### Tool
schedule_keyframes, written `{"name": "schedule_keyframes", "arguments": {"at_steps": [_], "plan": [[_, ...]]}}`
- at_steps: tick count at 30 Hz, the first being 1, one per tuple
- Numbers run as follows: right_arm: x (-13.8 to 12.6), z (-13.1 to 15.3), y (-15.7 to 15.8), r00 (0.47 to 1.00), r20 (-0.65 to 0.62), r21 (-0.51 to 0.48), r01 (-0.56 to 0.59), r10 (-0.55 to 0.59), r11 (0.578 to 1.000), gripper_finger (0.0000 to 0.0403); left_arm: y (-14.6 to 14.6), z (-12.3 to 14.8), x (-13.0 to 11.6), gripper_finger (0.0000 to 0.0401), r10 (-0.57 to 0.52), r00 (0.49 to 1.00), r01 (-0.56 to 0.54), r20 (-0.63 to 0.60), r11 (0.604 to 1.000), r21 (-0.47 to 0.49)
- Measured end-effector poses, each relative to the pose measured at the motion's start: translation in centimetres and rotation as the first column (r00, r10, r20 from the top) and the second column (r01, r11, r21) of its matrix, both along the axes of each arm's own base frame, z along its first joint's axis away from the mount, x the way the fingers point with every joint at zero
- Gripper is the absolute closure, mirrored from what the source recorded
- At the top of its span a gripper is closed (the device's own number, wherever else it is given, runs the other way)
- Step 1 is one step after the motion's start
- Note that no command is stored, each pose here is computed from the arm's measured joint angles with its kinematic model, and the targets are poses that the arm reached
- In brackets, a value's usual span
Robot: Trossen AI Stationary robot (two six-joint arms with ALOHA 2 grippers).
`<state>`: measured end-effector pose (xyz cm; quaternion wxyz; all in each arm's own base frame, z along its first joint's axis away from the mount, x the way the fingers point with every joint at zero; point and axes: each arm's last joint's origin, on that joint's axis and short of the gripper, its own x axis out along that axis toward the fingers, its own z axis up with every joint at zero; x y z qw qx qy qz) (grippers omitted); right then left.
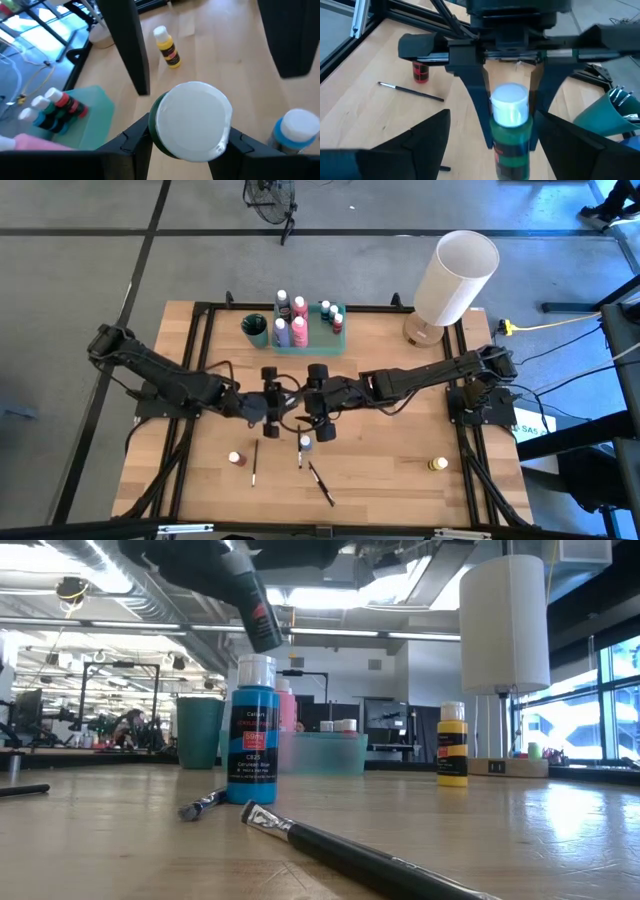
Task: Pick & Place Paint Supplies
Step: Put the small green paint bottle into the green bin
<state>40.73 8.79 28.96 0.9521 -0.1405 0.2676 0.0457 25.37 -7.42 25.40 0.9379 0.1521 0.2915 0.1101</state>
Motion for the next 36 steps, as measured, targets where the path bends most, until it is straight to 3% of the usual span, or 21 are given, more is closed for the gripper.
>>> {"name": "schedule_keyframes", "arguments": {"at_steps": [5,13,25,36], "plan": [[0.0,0.0,0.0,1.000,0.002,-0.008,-0.005,0.006,1.000,0.0107,0.5,0.3,0.5,0.0253,-0.040,0.998,0.043,0.037,0.997,-0.068],[0.0,0.0,0.1,1.000,0.000,-0.004,-0.030,0.030,1.000,0.0107,0.5,0.4,0.9,0.0253,-0.078,0.996,0.083,0.052,0.991,-0.100],[0.4,-0.9,0.1,0.999,-0.027,-0.004,-0.028,0.028,1.000,0.0108,0.1,-0.8,1.8,0.0253,-0.125,0.992,0.125,0.015,0.991,-0.054],[0.5,-1.0,0.0,0.999,-0.025,-0.012,-0.024,0.024,1.000,0.0161,0.1,-0.8,1.9,0.0253,-0.123,0.992,0.124,0.022,0.991,-0.052]]}}
